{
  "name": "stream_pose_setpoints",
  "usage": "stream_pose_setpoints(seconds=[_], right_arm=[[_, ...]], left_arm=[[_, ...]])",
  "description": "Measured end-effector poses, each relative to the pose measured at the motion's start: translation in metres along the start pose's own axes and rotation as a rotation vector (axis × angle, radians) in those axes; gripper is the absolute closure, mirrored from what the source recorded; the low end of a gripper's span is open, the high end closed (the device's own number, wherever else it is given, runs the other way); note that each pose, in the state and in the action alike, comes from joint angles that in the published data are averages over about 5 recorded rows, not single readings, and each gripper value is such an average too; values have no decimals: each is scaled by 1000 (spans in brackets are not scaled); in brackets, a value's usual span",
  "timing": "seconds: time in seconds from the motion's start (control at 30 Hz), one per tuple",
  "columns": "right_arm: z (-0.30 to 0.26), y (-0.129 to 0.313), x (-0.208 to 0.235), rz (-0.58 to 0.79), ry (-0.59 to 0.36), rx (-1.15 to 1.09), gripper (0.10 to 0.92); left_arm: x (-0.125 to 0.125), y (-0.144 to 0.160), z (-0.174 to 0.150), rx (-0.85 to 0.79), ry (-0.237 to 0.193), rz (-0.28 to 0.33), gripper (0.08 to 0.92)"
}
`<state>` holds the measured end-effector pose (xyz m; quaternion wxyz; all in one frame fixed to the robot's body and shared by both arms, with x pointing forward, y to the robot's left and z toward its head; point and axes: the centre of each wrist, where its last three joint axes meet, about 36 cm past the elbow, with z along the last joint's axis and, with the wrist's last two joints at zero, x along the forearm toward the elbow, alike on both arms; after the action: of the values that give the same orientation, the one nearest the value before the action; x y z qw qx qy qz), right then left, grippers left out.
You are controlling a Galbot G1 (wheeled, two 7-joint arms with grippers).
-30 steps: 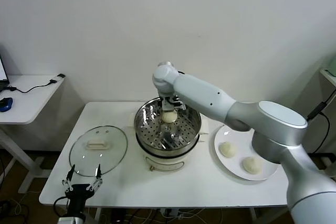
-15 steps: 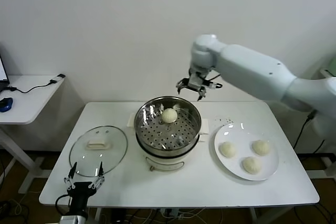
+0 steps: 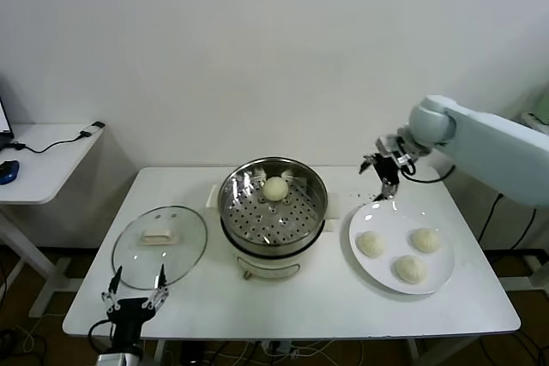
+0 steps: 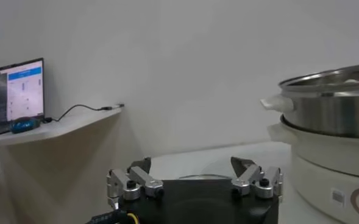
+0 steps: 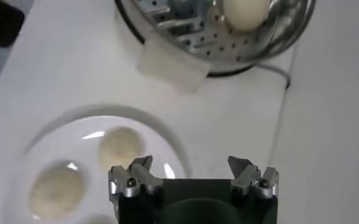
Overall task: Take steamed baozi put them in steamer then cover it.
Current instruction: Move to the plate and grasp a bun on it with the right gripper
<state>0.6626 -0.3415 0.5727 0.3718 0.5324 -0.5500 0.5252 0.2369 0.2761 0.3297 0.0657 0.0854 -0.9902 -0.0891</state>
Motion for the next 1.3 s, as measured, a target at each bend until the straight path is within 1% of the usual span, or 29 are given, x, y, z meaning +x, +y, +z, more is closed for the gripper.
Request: stream_pose_setpoints(seconds=[0.27, 0.47, 0.63, 0.97, 1.07, 1.23, 1.3], right_arm=[[15, 24, -60, -79, 15, -99, 200], [18, 33, -94, -107, 23, -136, 200], [22, 34, -110, -109, 25, -164, 200], [22, 29, -125, -109, 26, -190, 200], [21, 27, -126, -112, 24, -193, 231], [22, 24, -125, -115, 20, -198, 325], [22, 23, -123, -114, 17, -199, 342]], left_arm=[[2, 1, 3, -7, 11, 3, 177], [5, 3, 7, -13, 22, 2, 177], [6, 3, 10, -14, 28, 2, 177], [7, 3, 15, -15, 35, 5, 177], [7, 3, 16, -16, 37, 5, 177], [8, 4, 16, -18, 38, 5, 177], [9, 4, 16, -18, 38, 5, 177]])
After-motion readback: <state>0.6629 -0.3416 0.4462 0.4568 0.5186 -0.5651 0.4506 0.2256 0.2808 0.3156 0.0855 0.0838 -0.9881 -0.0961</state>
